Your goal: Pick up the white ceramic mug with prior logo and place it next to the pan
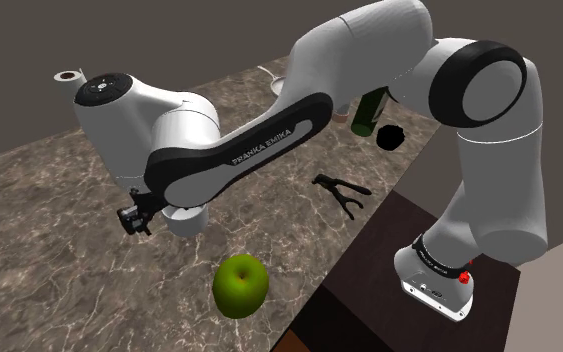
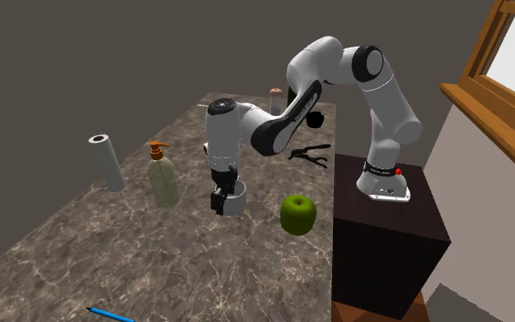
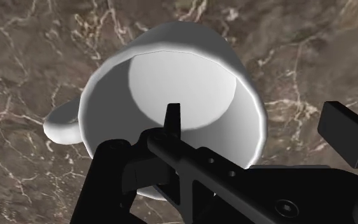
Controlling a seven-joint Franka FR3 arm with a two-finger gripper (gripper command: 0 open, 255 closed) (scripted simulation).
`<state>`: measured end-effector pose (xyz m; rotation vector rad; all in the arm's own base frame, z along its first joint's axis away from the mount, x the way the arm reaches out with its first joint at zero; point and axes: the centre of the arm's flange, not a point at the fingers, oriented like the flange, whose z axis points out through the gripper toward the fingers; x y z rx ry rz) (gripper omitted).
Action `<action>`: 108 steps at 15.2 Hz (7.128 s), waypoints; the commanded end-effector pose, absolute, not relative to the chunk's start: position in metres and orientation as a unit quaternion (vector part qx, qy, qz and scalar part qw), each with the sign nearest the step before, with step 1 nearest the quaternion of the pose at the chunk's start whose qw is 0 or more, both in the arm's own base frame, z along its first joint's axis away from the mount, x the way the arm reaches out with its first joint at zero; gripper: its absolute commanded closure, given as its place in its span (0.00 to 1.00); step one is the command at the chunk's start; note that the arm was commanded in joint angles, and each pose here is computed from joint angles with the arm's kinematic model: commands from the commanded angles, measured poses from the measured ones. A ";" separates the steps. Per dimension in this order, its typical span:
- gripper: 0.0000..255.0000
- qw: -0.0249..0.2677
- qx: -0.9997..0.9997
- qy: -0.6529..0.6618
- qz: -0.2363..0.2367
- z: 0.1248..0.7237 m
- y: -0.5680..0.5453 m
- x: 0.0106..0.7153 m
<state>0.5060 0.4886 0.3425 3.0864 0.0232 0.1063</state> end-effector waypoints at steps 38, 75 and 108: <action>1.00 0.027 0.999 0.007 0.035 0.449 0.489 0.507; 1.00 0.027 0.999 0.007 0.035 0.490 0.138 0.661; 1.00 0.027 0.999 0.007 0.035 0.407 -0.068 0.751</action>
